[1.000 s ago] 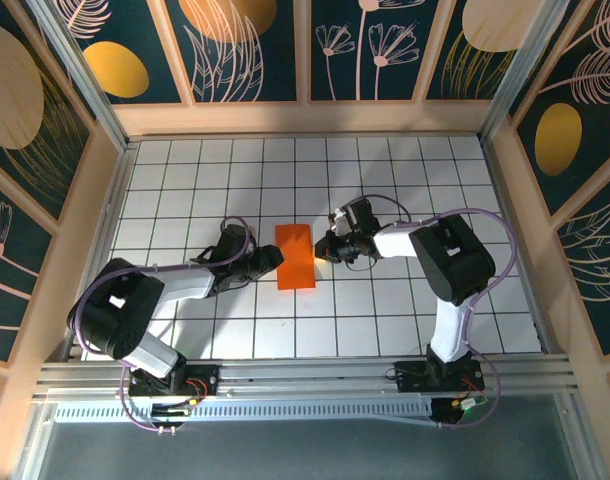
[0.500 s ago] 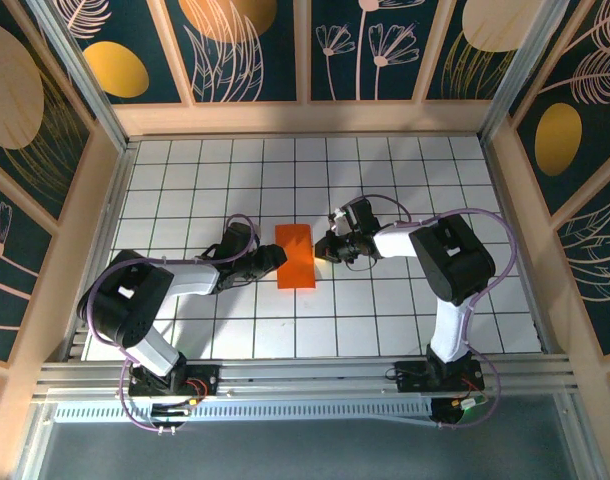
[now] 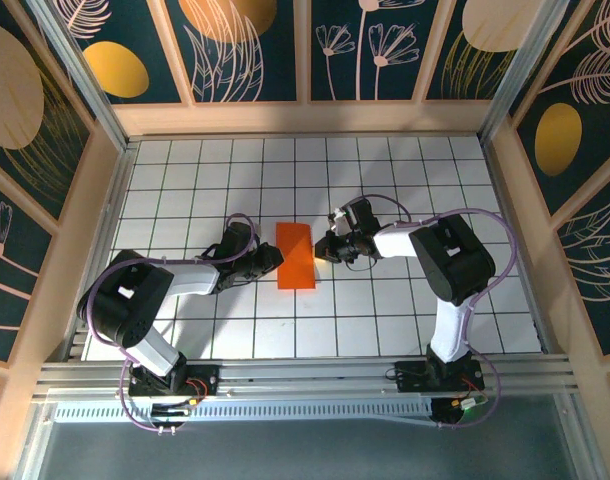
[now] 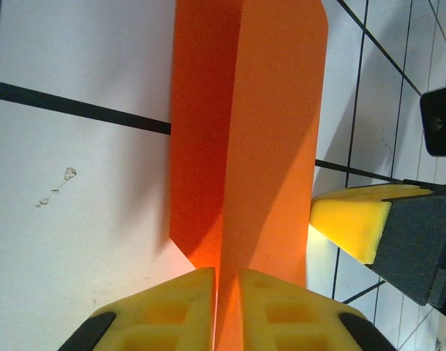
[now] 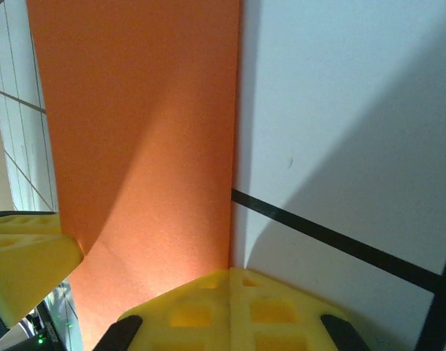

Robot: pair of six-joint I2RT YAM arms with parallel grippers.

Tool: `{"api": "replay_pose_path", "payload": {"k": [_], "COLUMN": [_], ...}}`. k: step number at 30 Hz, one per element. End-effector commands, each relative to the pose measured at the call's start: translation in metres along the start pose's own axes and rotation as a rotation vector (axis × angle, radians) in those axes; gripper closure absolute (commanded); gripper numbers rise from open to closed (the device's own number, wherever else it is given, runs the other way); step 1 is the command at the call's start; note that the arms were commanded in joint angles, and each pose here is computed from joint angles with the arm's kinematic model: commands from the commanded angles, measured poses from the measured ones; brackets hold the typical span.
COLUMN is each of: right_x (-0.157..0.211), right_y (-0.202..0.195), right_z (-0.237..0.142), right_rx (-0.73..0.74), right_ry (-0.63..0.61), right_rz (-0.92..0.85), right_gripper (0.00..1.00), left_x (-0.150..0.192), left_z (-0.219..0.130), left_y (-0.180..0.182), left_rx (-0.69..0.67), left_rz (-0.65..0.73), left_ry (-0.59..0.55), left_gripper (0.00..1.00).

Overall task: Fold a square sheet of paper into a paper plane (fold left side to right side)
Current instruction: Third fold the triangle at the center of the table.

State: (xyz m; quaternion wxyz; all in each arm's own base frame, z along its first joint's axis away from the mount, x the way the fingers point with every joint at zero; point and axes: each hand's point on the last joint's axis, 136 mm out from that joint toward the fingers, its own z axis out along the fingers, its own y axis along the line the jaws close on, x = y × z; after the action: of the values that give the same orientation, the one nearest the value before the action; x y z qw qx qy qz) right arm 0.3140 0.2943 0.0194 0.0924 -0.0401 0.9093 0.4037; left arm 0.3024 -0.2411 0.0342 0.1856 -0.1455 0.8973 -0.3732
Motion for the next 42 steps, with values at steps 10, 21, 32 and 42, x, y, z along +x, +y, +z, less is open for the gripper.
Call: {"api": "replay_pose_path", "payload": {"k": [10, 21, 32, 42], "right_x": [-0.034, 0.004, 0.087, 0.097], "right_y": [0.000, 0.039, 0.069, 0.066], "right_z": [-0.050, -0.110, -0.067, -0.037], "right_rx": [0.151, 0.220, 0.355, 0.494], "right_ry": [-0.214, -0.437, -0.431, -0.384], "right_rz": [-0.192, -0.568, -0.932, -1.117], "right_gripper": [0.68, 0.36, 0.23, 0.14], "left_x": [-0.008, -0.010, -0.005, -0.003], "left_z": [-0.010, -0.001, 0.005, 0.006], "left_y": [-0.026, -0.035, -0.035, -0.036], "left_rx": [0.084, 0.082, 0.072, 0.070], "left_rz": [-0.011, -0.056, -0.061, -0.056], "left_ry": [-0.021, 0.007, 0.035, 0.040], "left_gripper": [1.00, 1.00, 1.00, 1.00]}}
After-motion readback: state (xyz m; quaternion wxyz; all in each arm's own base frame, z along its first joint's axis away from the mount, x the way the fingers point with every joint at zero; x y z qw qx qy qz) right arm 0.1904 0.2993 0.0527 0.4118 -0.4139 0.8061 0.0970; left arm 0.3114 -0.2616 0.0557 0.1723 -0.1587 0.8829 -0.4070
